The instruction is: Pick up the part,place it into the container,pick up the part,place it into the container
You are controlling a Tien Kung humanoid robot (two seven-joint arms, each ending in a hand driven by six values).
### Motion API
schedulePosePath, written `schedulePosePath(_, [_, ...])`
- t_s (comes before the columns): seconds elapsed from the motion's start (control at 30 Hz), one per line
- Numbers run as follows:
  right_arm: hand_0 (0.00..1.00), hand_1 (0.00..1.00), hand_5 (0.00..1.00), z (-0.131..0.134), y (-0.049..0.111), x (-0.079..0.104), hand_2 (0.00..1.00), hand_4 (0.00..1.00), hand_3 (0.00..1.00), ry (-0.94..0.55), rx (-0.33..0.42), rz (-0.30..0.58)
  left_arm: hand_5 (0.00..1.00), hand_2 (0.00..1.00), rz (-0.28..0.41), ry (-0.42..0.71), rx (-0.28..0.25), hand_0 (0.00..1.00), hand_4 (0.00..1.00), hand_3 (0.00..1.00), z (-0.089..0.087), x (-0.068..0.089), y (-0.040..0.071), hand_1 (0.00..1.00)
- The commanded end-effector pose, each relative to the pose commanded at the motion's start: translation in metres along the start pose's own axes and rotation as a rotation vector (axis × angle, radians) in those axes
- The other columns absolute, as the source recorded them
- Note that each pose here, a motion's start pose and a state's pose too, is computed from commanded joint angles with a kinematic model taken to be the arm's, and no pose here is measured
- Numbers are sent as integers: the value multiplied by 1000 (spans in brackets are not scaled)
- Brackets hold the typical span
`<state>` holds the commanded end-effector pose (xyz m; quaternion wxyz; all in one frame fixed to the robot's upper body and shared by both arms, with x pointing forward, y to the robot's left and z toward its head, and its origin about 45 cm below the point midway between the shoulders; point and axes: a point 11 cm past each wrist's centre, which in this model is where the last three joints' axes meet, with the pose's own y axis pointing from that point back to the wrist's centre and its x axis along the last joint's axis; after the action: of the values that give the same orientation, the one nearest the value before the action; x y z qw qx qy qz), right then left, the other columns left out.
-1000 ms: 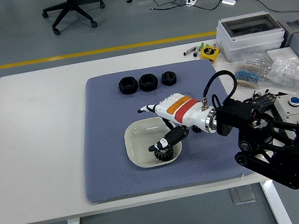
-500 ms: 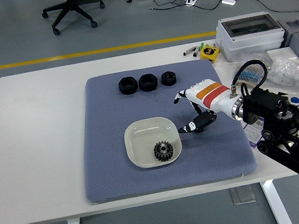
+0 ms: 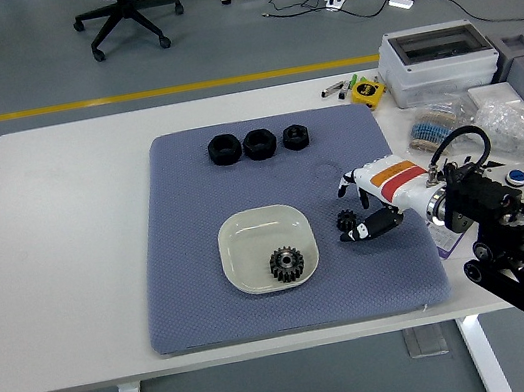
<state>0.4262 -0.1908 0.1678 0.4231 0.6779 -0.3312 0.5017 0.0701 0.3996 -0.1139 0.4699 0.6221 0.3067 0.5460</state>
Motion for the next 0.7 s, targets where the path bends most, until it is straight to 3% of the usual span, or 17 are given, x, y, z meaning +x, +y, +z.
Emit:
schedulePosePath(0.37, [166,162,536,-1,-1,-5,297,998,508,-23,-9,21,612,665,-1,-3,0,744,643,582,0,0,0,700])
schedulePosePath(0.4, [140,128,513,-1,-1,-6,260,945,483,-25,-10,22,612,664,-1,-3,0,742,643,581,0,0,0,699])
schedulePosePath(0.7, [135,121,516,0,-2,-9,247,919,472,-35,-21,33,610,664,-3,-3,-1,743,643,581,1,-1,0,700])
